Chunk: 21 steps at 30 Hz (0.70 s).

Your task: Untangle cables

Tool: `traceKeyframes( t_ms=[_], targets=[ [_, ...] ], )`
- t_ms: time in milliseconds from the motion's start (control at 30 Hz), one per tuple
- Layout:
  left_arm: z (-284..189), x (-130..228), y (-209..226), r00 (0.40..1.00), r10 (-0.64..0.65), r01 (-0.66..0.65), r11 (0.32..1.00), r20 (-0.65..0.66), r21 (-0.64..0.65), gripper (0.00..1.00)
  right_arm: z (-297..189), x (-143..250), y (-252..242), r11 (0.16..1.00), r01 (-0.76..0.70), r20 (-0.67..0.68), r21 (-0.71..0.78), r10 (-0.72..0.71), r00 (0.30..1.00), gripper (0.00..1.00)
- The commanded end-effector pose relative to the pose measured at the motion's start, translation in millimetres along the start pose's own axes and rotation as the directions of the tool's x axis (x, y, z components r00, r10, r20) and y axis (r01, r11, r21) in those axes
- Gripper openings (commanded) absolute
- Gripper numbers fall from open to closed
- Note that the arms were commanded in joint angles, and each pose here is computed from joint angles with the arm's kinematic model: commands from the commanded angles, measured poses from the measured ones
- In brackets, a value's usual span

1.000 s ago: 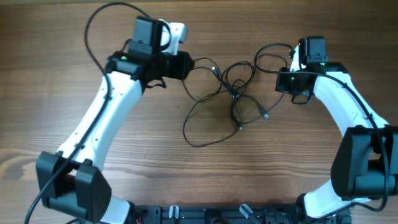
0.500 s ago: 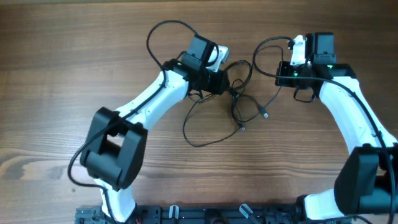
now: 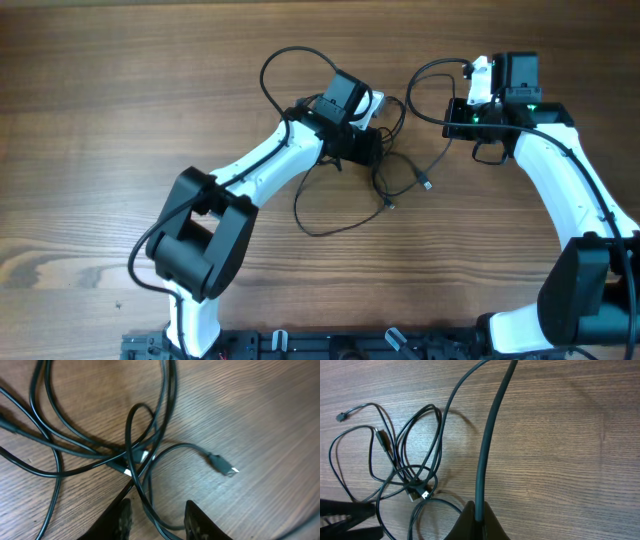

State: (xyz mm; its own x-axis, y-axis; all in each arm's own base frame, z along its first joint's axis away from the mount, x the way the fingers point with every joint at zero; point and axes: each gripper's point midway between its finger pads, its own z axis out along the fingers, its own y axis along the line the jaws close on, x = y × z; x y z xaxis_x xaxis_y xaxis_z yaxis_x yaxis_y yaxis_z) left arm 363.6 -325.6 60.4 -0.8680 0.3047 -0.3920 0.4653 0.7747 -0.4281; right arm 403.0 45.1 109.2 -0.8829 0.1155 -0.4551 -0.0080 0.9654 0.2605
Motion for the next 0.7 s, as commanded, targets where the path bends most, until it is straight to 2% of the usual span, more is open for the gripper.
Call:
traceKeyframes(
  t_ms=[0,133,233,267,533,667],
  targets=[
    [20,12,1,0.998,-0.033,0.033,0.999,-0.047,0.001,0.34,-8,-7,8,1.000,0.014,0.025,-0.023,-0.013,1.000,0.04],
    [22,12,1,0.999,-0.019,0.018,1.000,-0.038,-0.025,0.33,-8,-7,8,1.000,0.014,0.025,-0.023,-0.013,1.000,0.04],
    [22,10,5,1.000,-0.015,0.014,0.998,-0.025,-0.057,0.08,-8,-6,8,1.000,0.013,0.024,-0.022,-0.013,1.000,0.05],
    [22,10,5,1.000,-0.015,0.014,0.998,-0.024,-0.057,0.04,-8,-7,8,1.000,0.014,0.025,-0.022,-0.013,1.000,0.04],
    [20,4,4,1.000,-0.007,0.006,0.998,-0.002,-0.056,0.04,-8,-5,4,1.000,0.010,0.019,-0.002,-0.010,1.000,0.04],
    [1,-11,-2,0.998,0.012,-0.008,0.997,0.056,-0.074,0.04,-8,-5,-5,0.999,0.003,0.024,0.047,-0.004,1.000,0.05]
  ],
)
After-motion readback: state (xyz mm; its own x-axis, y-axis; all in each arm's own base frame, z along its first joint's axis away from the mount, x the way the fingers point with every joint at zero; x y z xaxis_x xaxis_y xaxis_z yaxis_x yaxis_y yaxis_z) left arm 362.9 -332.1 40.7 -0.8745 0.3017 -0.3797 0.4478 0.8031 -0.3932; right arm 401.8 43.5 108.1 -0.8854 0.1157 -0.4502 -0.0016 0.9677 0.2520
